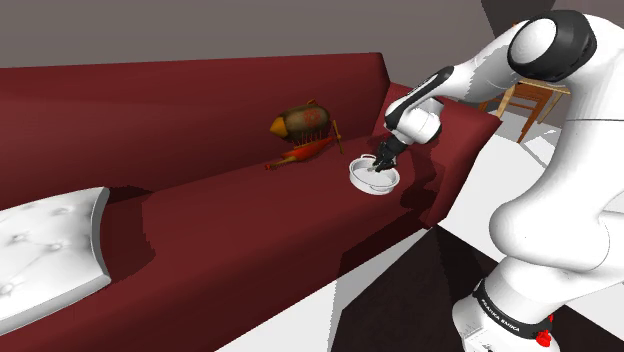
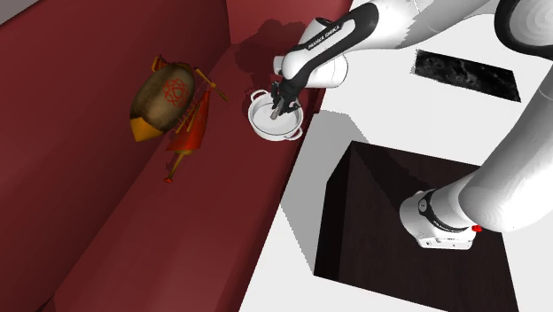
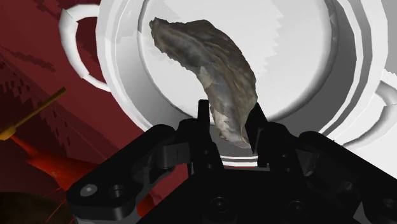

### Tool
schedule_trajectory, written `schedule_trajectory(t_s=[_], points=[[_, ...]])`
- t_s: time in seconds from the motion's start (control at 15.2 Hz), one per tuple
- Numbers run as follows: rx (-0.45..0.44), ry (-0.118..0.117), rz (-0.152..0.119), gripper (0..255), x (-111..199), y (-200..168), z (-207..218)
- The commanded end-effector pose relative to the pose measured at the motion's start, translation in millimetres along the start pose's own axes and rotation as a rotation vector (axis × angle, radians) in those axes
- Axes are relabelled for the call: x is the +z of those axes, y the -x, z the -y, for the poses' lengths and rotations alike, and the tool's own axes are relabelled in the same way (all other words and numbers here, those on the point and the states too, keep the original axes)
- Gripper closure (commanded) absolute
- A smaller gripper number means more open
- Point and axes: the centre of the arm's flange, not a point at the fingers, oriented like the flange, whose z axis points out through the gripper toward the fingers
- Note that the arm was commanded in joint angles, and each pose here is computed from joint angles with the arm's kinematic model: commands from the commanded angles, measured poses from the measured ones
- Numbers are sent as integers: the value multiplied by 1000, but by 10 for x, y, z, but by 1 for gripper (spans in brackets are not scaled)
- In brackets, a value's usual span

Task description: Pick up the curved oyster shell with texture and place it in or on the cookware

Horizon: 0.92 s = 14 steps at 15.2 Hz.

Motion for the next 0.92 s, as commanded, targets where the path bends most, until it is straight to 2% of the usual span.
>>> schedule_trajectory(t_s=[0.0, 0.53, 0.59, 0.86], points=[[0, 0, 0, 255, 107, 34, 23], [0, 0, 0, 255, 107, 34, 23], [0, 0, 0, 0, 107, 34, 23], [0, 0, 0, 0, 107, 35, 23]])
